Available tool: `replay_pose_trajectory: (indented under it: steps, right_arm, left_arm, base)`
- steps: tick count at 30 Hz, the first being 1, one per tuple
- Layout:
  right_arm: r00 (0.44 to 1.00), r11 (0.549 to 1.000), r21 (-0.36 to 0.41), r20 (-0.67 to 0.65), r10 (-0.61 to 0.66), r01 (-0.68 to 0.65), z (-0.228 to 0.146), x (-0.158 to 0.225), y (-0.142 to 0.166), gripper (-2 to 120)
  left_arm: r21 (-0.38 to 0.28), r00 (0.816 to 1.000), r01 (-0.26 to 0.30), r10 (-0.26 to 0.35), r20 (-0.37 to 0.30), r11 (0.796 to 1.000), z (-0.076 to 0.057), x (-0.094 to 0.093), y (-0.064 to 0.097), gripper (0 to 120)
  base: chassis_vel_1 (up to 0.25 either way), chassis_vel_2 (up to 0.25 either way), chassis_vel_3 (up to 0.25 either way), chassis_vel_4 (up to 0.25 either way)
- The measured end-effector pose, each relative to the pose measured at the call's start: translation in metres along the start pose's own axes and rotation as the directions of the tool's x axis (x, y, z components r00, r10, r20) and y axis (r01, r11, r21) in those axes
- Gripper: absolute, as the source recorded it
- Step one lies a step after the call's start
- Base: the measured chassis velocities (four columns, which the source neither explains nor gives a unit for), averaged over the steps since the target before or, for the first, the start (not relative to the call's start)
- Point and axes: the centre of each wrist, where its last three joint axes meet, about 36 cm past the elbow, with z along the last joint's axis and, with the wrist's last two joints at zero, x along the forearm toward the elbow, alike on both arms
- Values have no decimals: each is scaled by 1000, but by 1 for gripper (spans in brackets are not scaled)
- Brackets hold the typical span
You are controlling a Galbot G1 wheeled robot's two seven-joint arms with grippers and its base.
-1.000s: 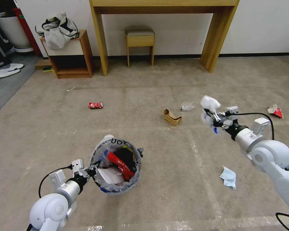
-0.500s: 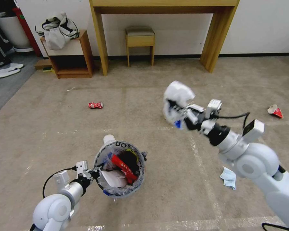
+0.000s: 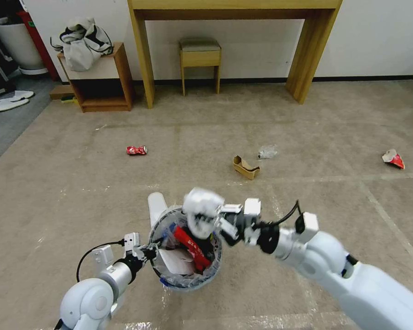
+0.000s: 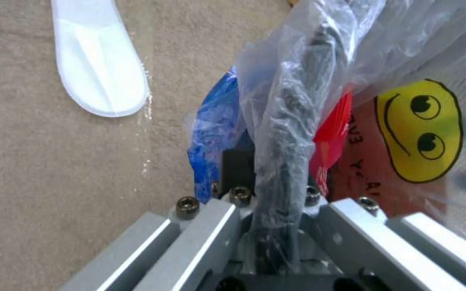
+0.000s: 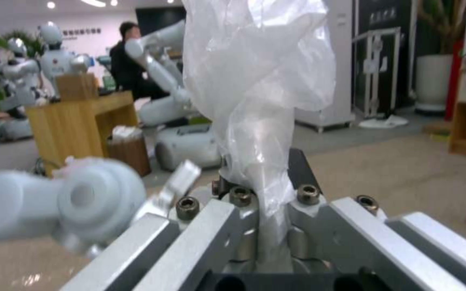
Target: Pick up the trash bin and place the garbage on the floor into it.
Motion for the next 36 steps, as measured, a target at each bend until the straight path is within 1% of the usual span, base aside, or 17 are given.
replay_pose_trajectory:
  steps: [2, 7, 17, 18, 19, 20, 21, 24, 25, 26, 27, 30, 31, 32, 33, 34, 36]
  right_arm:
    - [1000, 1000, -8, -31, -3, 2, 22, -2, -1, 0]
    - [998, 1000, -14, -62, 2, -3, 46, -4, -4, 0]
    - [994, 1000, -7, -104, 20, -20, 69, 1, -10, 1]
    - [994, 1000, -6, -109, 24, -25, 71, 2, -10, 4]
    - [994, 1000, -6, -109, 24, -25, 71, 2, -10, 4]
    - [993, 1000, -4, -112, 28, -29, 72, 4, -11, 11]
    - [993, 1000, -4, -112, 28, -29, 72, 4, -11, 11]
    - [993, 999, 4, -116, 36, -35, 72, 5, -12, 28]
    - [993, 999, 4, -116, 36, -35, 72, 5, -12, 28]
    - [993, 999, 5, -116, 36, -36, 73, 6, -12, 33]
    - [993, 999, 5, -116, 36, -36, 73, 6, -12, 33]
    - [992, 999, 18, -118, 40, -38, 72, 7, -15, 51]
    - [992, 999, 18, -118, 40, -38, 72, 7, -15, 51]
    - [992, 999, 23, -120, 41, -39, 71, 8, -15, 54]
    - [991, 999, 31, -124, 43, -40, 70, 9, -16, 61]
    - [991, 999, 31, -124, 43, -40, 70, 9, -16, 61]
    - [991, 999, 38, -126, 40, -35, 69, 10, -17, 73]
  left_arm:
    - [-2, 1000, -9, 9, -5, 1000, 2, 2, -4, 0]
    - [-4, 1000, -20, 20, -10, 1000, 3, 6, -8, 0]
    - [-1, 999, -37, 37, -7, 999, 3, 9, -12, 0]
    - [-1, 999, -39, 39, -9, 999, 3, 10, -12, 0]
    - [-1, 999, -39, 39, -9, 999, 3, 10, -12, 0]
    - [-1, 999, -42, 42, -9, 999, 3, 10, -12, 0]
    - [-1, 999, -42, 42, -9, 999, 3, 10, -12, 0]
    - [4, 999, -49, 49, -10, 999, 4, 10, -13, 0]
    - [4, 999, -49, 49, -10, 999, 4, 10, -13, 0]
    - [7, 999, -50, 51, -10, 999, 4, 10, -13, 0]
    - [7, 999, -50, 51, -10, 999, 4, 10, -13, 0]
    - [13, 999, -54, 54, -4, 998, 3, 10, -13, 0]
    - [13, 999, -54, 54, -4, 998, 3, 10, -13, 0]
    - [14, 999, -54, 55, -3, 998, 3, 10, -13, 0]
    - [14, 998, -55, 55, -2, 998, 2, 10, -12, 0]
    - [14, 998, -55, 55, -2, 998, 2, 10, -12, 0]
    - [16, 999, -54, 54, 0, 998, 2, 10, -11, 0]
  base:
    - [0, 0, 0, 0]
    - [0, 0, 0, 0]
    - [0, 0, 0, 0]
    - [0, 0, 0, 0]
    - [0, 0, 0, 0]
    - [0, 0, 0, 0]
    - [0, 0, 0, 0]
    - [0, 0, 0, 0]
    - [0, 0, 0, 0]
    - [0, 0, 0, 0]
    - [0, 0, 0, 0]
    - [0, 0, 0, 0]
    - [0, 0, 0, 0]
    - [0, 0, 0, 0]
    - [0, 0, 0, 0]
    - [0, 0, 0, 0]
    - [0, 0, 0, 0]
